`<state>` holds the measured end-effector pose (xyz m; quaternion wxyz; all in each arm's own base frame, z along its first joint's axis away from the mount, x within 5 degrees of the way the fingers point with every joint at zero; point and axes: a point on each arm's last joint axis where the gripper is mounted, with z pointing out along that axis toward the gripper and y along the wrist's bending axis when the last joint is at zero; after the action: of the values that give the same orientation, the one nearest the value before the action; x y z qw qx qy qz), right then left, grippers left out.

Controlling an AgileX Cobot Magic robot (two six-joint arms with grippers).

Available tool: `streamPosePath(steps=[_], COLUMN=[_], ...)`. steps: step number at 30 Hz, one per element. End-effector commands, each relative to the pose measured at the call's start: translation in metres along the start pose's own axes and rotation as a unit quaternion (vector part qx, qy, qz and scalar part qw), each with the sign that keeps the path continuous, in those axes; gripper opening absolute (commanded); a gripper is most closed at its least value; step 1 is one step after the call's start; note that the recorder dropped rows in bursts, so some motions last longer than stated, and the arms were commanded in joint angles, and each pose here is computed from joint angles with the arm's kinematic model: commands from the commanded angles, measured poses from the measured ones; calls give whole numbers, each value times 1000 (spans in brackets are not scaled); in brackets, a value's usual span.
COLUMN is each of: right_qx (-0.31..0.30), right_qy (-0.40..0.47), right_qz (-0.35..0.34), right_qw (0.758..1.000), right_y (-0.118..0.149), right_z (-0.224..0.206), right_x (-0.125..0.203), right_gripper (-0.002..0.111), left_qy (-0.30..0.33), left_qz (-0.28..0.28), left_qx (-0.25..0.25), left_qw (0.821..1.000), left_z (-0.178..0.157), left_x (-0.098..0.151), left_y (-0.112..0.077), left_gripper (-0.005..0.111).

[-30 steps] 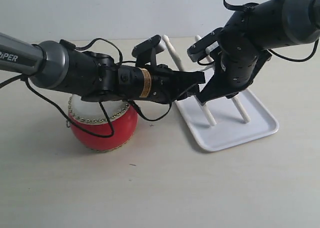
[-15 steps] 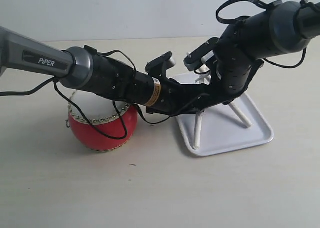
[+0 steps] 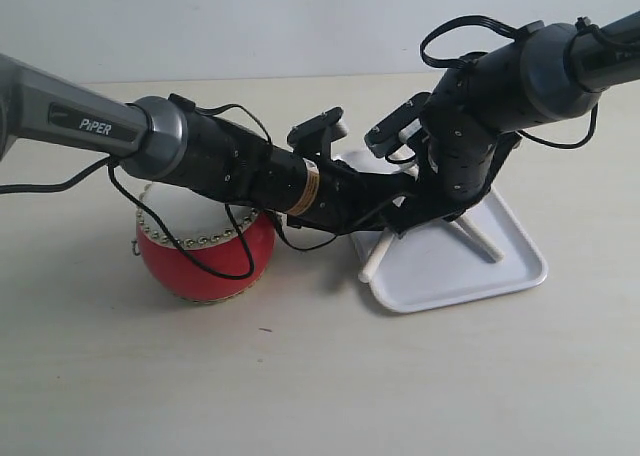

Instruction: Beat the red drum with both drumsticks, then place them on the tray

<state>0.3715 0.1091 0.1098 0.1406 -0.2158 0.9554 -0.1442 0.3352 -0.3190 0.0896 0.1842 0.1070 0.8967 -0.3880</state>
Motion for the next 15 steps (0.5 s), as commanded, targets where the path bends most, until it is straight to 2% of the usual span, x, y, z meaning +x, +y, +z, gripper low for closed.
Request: streamPosePath(steps=[1,3,5,9,11,15], right_qx=[-17,-23,-22,-20,-20,-19], right_qy=[19,24,28,34,34,35], right_qz=[3,0,1,1,1,1], right_qw=[1000,999,999,999,999,999], right_y=[7,8,8,7,7,7], right_z=[9,9,9,8,8,8], right_x=[5,6,6,7,7,7], right_gripper=[16,25,32,38,38,38], left_qy=[0,0,0,1,1,1], left_qz=[4,4,4,4,3,3], left_qx=[7,7,7,9,9,10], left_qw=[1000,1000,1000,1000,1000,1000], left_z=[-2,-2,-2,-2,-2,-2], left_x=[-1,-1,-1,-1,-1,-1], left_y=[-3,-3,-3,-3,-3,-3], left_gripper=[0,5,16,38,43,43])
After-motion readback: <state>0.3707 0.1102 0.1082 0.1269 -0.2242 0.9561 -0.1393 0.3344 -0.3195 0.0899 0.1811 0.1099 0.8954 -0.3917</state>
